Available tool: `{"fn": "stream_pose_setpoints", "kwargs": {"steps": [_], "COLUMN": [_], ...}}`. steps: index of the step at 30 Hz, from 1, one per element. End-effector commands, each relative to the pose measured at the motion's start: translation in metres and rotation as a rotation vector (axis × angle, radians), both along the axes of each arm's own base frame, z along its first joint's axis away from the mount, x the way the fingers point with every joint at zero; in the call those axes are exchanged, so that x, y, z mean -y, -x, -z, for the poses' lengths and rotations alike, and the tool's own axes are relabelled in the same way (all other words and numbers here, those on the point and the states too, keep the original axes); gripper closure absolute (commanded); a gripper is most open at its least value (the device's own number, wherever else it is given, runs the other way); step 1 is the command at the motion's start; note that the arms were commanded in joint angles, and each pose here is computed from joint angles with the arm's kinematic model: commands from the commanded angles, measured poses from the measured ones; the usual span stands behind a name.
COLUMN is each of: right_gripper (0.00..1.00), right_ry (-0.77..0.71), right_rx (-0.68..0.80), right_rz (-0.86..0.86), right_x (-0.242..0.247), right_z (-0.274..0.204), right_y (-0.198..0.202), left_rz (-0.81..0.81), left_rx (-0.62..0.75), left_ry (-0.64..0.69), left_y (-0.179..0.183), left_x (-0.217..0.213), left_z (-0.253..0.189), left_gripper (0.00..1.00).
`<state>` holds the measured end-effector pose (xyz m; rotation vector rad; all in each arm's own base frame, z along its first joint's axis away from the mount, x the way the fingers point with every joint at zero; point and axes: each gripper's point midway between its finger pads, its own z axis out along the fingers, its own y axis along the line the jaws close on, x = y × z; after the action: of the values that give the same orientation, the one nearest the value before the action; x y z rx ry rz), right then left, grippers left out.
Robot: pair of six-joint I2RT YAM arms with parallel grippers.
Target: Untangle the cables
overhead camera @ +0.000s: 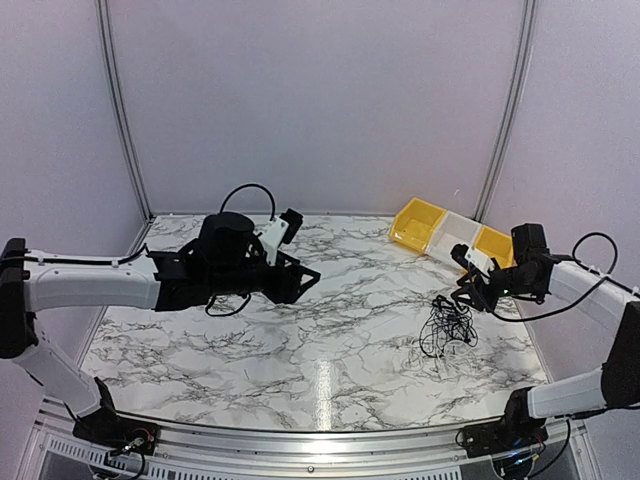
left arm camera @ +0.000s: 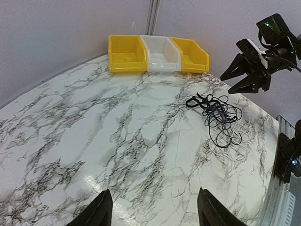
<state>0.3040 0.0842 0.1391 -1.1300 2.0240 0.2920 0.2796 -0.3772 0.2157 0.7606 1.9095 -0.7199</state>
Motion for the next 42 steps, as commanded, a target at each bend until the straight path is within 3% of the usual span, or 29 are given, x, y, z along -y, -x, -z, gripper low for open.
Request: {"fn": "stream_pose_setpoints", "kwargs": {"steps": [1, 6, 8, 14, 19, 29, 42], "right_gripper": [0.59, 0.65, 0.69, 0.74, 0.78, 1.00, 1.00], "right_ry": [0.044, 0.063, 0.075, 0.097, 0.104, 0.071, -0.048], "right_rx": [-0.052, -0.097, -0.107, -0.126, -0.154, -0.145, -0.099], "right_rz": [-0.085, -0.090, -0.077, -0.032, -0.009, 0.009, -0.102], "right_x": [-0.006, -0.006, -0.004, 0.003, 0.006, 0.003, -0.045], "right_z": [0.010, 0.021, 0.024, 0.033, 0.043, 0.033, -0.030], "right_y": [0.010, 0.005, 0.000, -0.011, -0.016, -0.022, 0.009], "left_rz": [0.004, 0.063, 0.131, 0.156, 0.134, 0.037, -0.033], "left_rx": [-0.095, -0.231, -0.271, -0.289, -0.315, -0.308, -0.235], "left_ry": [0.005, 0.023, 0.024, 0.021, 0.058, 0.094, 0.299], "left_y": [0.014, 0.032, 0.046, 0.057, 0.050, 0.026, -0.009], "left_x": [0.050, 0.114, 0.135, 0.166, 0.184, 0.200, 0.241], "left_z": [0.025, 0.061, 0.071, 0.088, 0.089, 0.095, 0.077], "left_gripper": [0.35, 0.35, 0.26, 0.24, 0.25, 0.26, 0.26]}}
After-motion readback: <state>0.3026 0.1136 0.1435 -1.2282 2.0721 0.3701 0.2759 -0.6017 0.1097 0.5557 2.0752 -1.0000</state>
